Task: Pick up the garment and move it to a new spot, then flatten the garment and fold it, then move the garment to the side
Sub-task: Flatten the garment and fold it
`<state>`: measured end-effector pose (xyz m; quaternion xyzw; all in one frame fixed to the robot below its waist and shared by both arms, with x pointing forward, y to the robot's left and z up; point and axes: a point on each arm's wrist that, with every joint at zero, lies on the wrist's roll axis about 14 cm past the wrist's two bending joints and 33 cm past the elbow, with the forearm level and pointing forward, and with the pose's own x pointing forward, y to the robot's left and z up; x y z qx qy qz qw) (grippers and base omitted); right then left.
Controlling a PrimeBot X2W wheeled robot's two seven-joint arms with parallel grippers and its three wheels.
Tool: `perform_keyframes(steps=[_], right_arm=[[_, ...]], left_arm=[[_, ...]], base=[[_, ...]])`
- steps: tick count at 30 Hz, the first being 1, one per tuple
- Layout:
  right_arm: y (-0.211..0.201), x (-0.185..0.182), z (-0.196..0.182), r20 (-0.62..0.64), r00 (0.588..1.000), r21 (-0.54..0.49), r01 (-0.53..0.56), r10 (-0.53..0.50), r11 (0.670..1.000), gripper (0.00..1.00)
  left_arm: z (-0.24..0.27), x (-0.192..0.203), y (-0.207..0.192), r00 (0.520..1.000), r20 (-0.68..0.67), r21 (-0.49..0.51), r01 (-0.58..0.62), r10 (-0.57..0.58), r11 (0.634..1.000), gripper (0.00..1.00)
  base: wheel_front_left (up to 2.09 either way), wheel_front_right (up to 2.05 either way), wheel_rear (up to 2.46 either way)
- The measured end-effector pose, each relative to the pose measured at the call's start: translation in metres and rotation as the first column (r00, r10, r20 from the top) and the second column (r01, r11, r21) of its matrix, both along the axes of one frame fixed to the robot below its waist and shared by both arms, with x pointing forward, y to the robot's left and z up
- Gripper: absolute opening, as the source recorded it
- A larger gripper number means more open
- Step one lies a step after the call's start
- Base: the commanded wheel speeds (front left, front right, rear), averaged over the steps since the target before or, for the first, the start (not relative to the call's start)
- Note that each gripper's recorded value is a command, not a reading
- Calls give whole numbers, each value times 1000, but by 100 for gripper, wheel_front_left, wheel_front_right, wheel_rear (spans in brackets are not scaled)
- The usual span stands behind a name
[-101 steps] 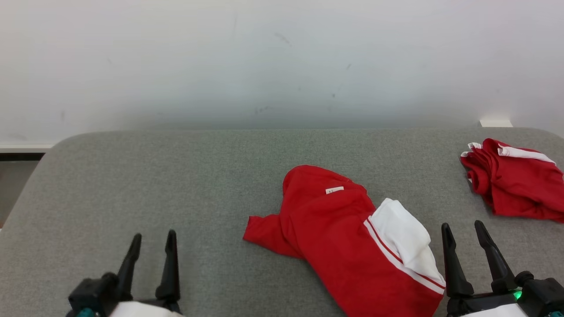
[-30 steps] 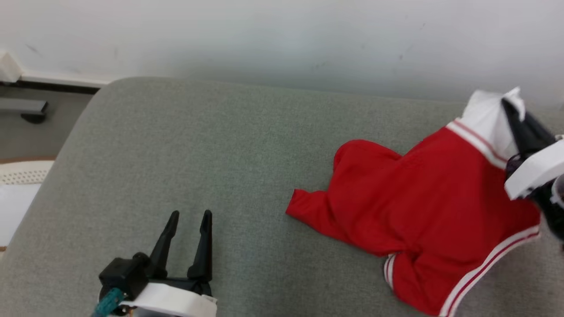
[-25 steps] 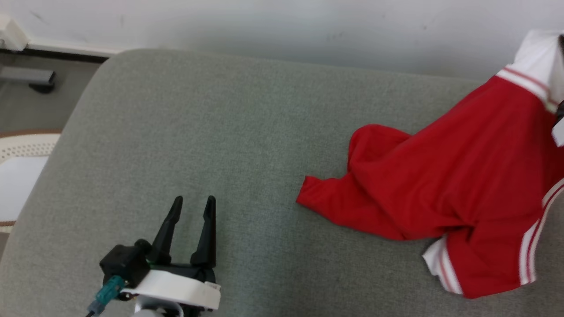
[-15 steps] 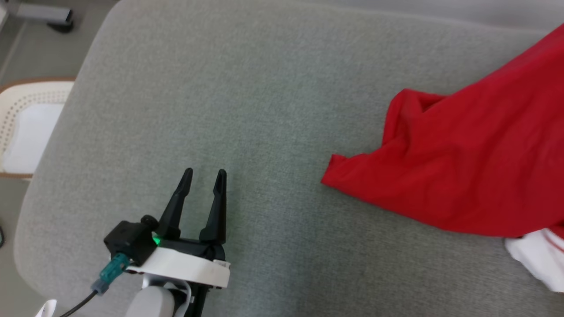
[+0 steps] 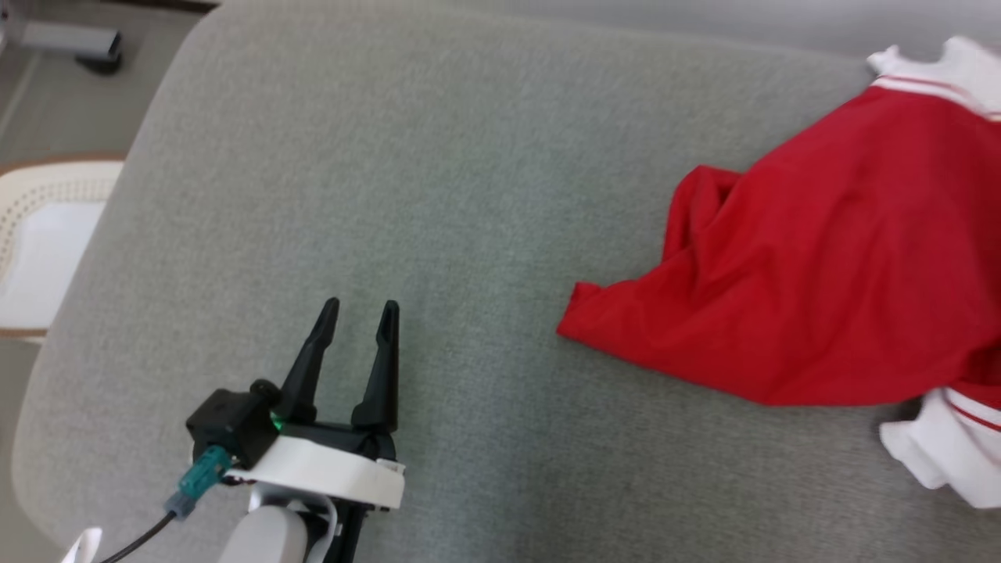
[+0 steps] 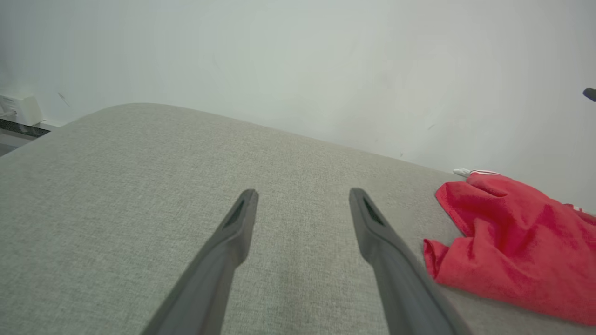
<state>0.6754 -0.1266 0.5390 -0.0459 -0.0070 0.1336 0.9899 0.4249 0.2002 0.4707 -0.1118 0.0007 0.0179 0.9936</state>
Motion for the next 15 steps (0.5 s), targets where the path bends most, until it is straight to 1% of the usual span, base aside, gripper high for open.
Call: perform_keyframes(steps=[3,7,11,15], right_arm=[[16,-24,18,47,998,22,-49,48,999,100],[23,-63,43,114,989,67,-102,94,993,100],[14,-109,60,177,978,110,-132,111,985,100],[-4,-160,61,207,974,152,-127,94,980,100]], left_arm=[[9,-4,-5,1000,22,0,15,-15,1000,100],[23,-8,-15,997,62,-3,42,-41,999,100],[32,-12,-24,994,90,-7,65,-64,998,100],[44,-14,-32,989,124,-5,83,-82,997,100]], base=[[0,0,0],[0,0,0],[0,0,0],[0,0,0]])
